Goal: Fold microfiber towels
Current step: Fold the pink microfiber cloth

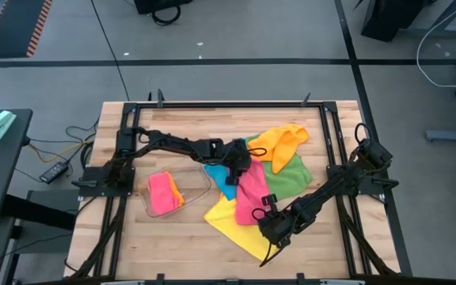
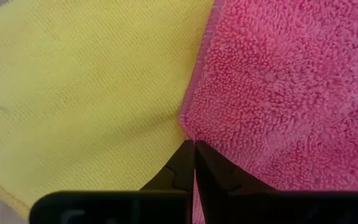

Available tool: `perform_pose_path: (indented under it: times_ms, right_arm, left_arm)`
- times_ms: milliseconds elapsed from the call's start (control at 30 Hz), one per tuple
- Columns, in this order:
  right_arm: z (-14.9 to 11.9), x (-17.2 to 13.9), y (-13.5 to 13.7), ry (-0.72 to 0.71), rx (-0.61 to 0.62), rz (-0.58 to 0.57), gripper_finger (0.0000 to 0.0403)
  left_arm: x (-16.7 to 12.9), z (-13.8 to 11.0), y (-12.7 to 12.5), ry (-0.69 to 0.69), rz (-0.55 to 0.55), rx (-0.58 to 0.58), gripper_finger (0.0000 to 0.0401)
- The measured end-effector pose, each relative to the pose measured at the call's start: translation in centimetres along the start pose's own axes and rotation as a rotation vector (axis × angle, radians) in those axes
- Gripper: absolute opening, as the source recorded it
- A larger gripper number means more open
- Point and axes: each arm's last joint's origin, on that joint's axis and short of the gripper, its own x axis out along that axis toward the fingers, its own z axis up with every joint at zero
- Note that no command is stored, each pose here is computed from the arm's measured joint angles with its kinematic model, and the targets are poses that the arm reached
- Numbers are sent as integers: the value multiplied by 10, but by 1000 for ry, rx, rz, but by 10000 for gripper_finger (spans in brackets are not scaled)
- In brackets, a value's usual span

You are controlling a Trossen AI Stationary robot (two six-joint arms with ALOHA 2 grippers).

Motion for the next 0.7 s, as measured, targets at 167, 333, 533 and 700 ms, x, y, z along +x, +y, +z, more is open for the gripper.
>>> perform_pose_path:
  times_ms: [167,333,533,700]
  right_arm:
    - [1,0,0,-6,2,2,17]
    - [1,0,0,-9,2,2,17]
    - [1,0,0,-10,2,2,17]
    - [1,0,-1,-12,-1,-5,17]
  left_arm:
    - [0,5,1,-45,19,1,200]
    - [-3,8,1,-66,30,1,187]
    - [-1,0,9,-19,31,-44,173]
    - [-1,-6,18,13,36,-110,167]
